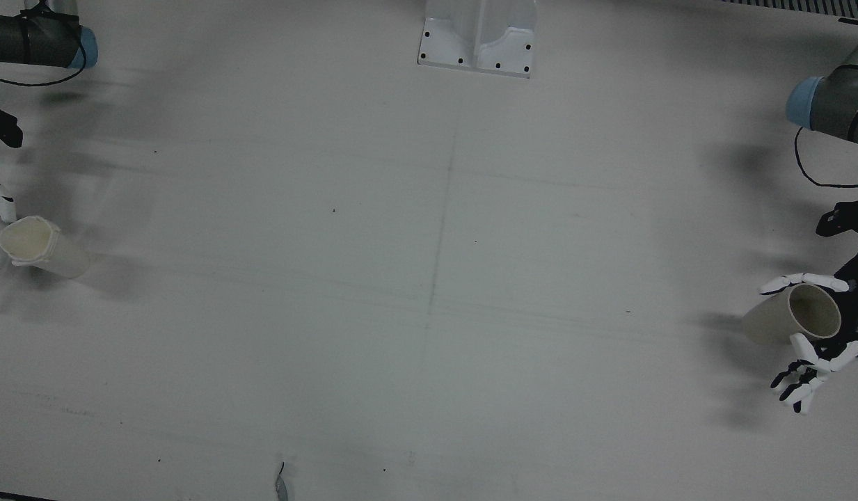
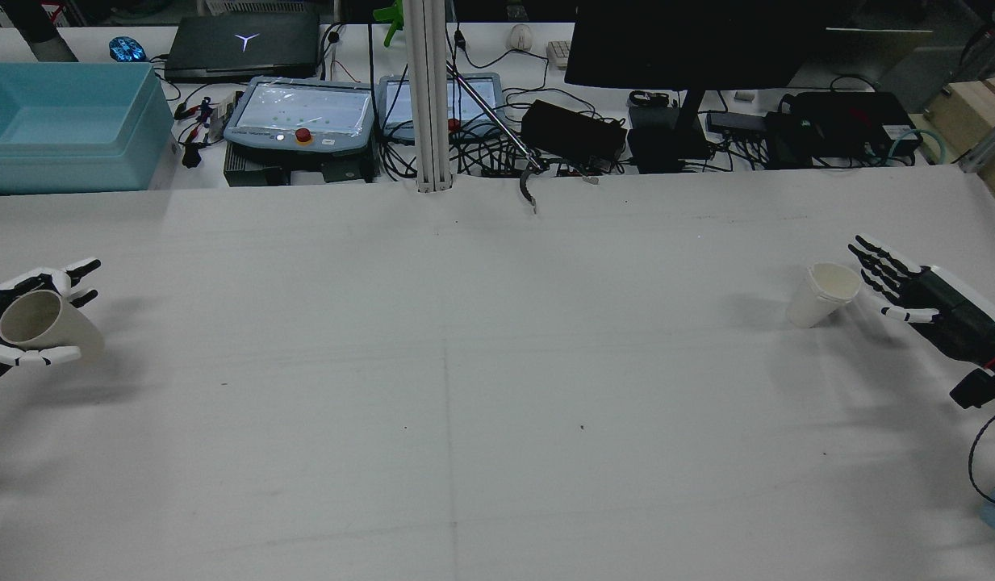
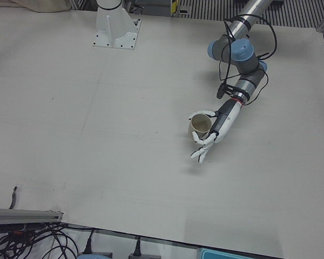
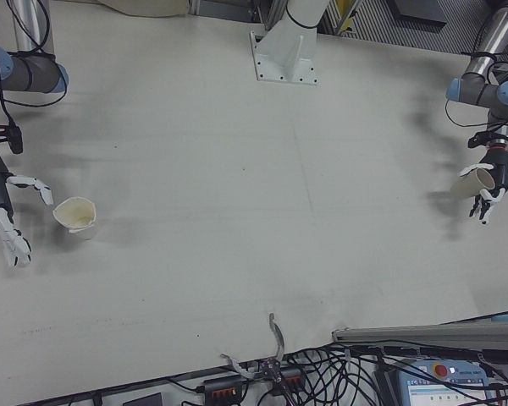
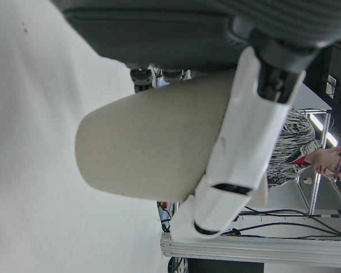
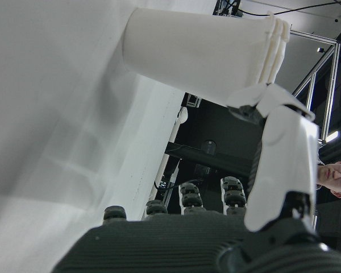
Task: Pour water
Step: 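Reach the right hand to the white cup and grasp its side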
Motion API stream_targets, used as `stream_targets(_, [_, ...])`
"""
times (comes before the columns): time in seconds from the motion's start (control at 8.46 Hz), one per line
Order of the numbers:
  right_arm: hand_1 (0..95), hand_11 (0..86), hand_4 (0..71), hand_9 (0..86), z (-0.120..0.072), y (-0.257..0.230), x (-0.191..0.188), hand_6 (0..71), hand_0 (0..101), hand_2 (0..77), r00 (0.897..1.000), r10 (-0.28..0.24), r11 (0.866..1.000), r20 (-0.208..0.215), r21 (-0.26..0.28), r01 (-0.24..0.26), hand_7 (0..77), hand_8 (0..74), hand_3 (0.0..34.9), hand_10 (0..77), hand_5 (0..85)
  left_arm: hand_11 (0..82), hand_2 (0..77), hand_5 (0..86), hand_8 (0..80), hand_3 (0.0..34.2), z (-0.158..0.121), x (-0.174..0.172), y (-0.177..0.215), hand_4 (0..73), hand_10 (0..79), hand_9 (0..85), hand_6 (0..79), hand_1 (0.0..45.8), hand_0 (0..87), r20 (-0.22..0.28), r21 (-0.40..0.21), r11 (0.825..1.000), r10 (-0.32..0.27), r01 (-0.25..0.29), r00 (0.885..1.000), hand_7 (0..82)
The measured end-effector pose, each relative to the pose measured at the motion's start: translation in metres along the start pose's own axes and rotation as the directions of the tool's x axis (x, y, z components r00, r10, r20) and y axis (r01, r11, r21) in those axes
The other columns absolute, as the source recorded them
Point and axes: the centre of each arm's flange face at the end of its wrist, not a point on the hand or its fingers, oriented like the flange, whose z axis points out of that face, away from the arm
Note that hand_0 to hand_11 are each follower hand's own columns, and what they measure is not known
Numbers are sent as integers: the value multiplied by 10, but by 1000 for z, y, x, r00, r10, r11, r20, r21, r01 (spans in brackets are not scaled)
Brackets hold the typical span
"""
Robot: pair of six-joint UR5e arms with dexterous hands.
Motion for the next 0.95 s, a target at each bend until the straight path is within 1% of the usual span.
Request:
stream_targets(0.12, [316,5,0,22,-3,-1,3,60,551,371,1000,-2,1000,-10,0,2,55,11,117,0,76,125,251,600,27,0,0,0,0,224,65,11,114,311,803,0,1,1000,0,0,1000,114])
stream_targets(0.24, [284,5,0,11,-6,-1,4,65,550,289,1000,-4,1000,-17,2,4,60,5,116,0,76,125,251,600,27,0,0,0,0,224,65,11,109,311,802,1,1,1000,1,-1,1000,114])
stream_targets(0.35, [245,5,0,11,-6,0,6,27,540,175,1000,-6,1000,-23,-1,6,11,11,116,0,71,125,251,600,27,0,0,-2,1,224,65,11,109,311,802,3,1,1000,0,0,1000,114])
stream_targets(0.47, [300,5,0,11,-3,4,9,27,540,180,1000,-12,1000,-26,-10,12,11,5,117,0,60,125,251,600,27,0,0,-4,1,224,65,11,93,311,802,7,0,1000,-2,2,1000,114])
stream_targets(0.59, [300,5,0,11,2,10,11,27,540,180,999,-24,999,-28,-22,24,11,5,117,0,60,125,251,595,27,0,0,-6,0,229,60,11,93,311,801,9,1,1000,-3,3,1000,114])
stream_targets(0.71, [300,5,0,11,8,18,13,44,546,278,999,-37,999,-28,-36,36,11,5,116,0,71,125,251,595,27,0,-1,-7,1,229,65,11,93,311,805,10,0,1000,-4,4,1000,114])
stream_targets(0.83, [322,5,0,5,13,25,13,60,561,300,999,-47,998,-26,-49,46,11,5,116,0,71,125,251,595,27,0,-1,-7,0,229,65,11,93,311,805,9,1,1000,-6,6,1000,114])
stream_targets(0.95, [322,5,0,5,16,30,14,87,563,316,998,-53,997,-26,-58,51,120,5,117,0,76,131,251,600,27,0,-1,-7,0,229,65,11,93,311,805,8,0,1000,-9,9,1000,114])
